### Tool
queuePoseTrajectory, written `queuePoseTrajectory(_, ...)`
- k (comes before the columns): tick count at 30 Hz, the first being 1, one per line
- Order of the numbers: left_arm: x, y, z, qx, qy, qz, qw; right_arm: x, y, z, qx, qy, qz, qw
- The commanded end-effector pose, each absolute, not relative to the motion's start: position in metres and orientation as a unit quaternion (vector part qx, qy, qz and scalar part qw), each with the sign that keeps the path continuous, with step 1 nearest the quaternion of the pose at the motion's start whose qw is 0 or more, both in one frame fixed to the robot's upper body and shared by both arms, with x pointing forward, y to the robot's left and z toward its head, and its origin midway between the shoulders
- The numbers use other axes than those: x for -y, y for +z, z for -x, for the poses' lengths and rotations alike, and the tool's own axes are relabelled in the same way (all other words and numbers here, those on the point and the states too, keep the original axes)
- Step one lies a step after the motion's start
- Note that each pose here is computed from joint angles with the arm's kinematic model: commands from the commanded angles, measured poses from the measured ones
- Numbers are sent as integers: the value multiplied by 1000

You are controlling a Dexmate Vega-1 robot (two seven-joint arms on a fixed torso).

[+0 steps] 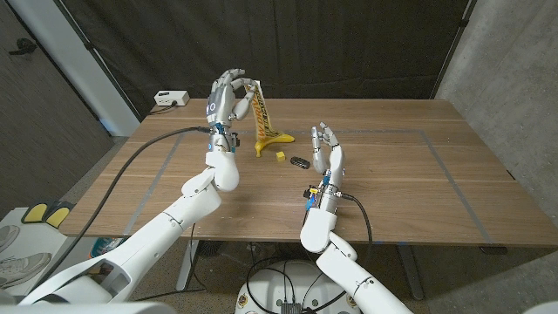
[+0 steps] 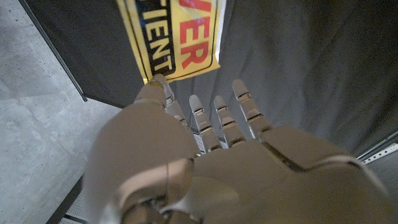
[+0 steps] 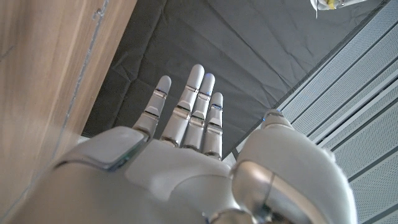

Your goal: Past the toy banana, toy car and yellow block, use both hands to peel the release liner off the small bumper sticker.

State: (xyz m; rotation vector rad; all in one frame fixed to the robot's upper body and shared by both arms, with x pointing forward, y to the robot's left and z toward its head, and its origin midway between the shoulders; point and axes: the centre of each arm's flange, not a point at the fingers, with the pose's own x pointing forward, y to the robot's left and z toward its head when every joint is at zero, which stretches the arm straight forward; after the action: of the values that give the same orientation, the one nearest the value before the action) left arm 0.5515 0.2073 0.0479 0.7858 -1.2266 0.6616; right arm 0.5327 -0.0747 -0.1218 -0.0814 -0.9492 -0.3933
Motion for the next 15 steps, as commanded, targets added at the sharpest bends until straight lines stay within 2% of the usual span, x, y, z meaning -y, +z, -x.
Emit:
queuePoseTrajectory(1, -204, 59, -537, 565, 282, -394, 668, 87, -126, -538, 432, -158, 5, 888)
queuePoseTrajectory(15, -194, 73, -534, 544, 174, -430, 699, 98, -94, -524, 444, -122, 50, 886)
